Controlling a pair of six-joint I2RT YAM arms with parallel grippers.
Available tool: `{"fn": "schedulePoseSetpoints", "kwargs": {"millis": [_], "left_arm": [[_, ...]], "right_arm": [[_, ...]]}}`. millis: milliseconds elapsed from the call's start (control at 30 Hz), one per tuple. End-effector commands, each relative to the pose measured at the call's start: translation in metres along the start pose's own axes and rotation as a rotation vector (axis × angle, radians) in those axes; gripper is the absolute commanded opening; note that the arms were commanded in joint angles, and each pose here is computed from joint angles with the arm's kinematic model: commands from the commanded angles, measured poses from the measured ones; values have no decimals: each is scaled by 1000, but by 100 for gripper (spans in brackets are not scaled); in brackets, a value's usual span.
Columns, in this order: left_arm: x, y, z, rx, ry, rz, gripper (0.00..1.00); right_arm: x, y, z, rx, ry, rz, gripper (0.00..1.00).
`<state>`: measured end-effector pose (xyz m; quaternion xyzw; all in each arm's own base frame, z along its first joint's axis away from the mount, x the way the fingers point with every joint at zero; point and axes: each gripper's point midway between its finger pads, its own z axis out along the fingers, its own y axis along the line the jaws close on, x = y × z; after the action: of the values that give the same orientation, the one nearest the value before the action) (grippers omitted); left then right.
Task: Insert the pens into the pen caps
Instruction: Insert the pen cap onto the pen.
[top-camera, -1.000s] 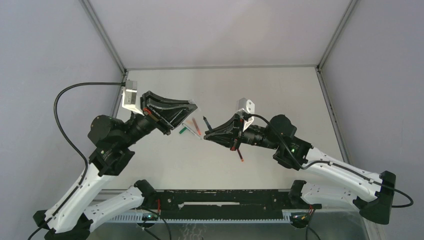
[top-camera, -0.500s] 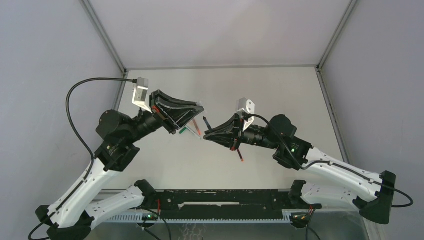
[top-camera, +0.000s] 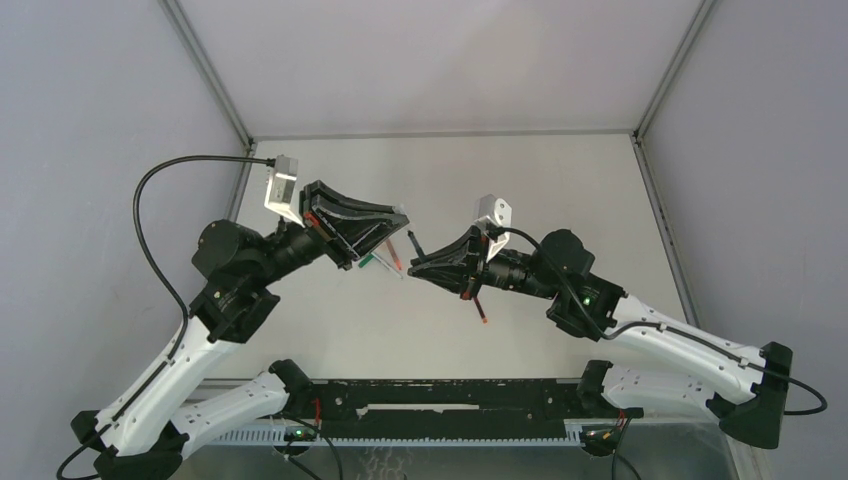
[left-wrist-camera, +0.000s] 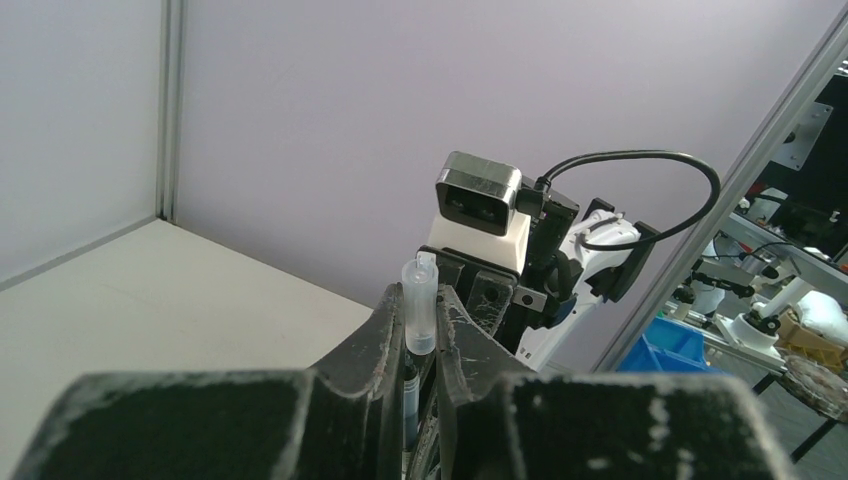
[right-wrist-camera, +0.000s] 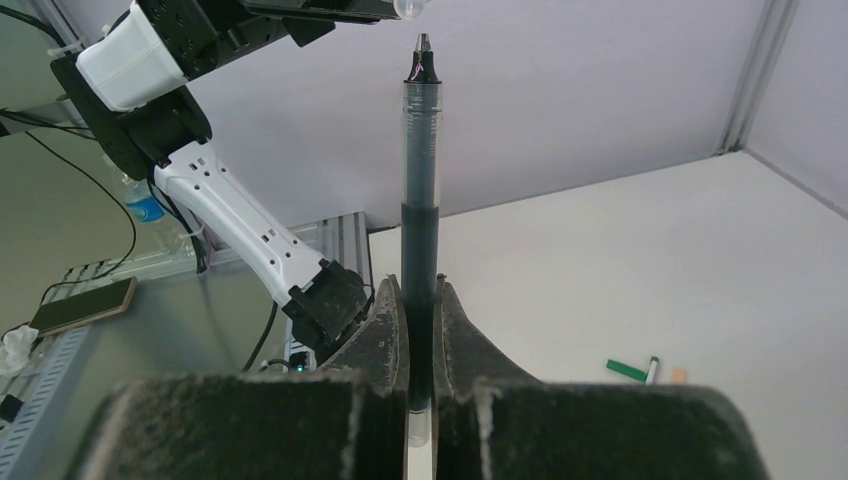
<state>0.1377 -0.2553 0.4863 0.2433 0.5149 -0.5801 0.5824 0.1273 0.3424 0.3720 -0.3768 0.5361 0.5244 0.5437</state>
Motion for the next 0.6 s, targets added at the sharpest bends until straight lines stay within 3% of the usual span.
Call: {"fn": "schedulePoseSetpoints", "kwargs": {"millis": [0,567], "left_arm": [[-31,-19,1,53,-71,37,0],[-22,-18,8,85,-35,15,0]], "right_arm": [[-36,9,-4,-12,-87,-49,0],[-43,10,-8,-3,-104,-56,0]]}}
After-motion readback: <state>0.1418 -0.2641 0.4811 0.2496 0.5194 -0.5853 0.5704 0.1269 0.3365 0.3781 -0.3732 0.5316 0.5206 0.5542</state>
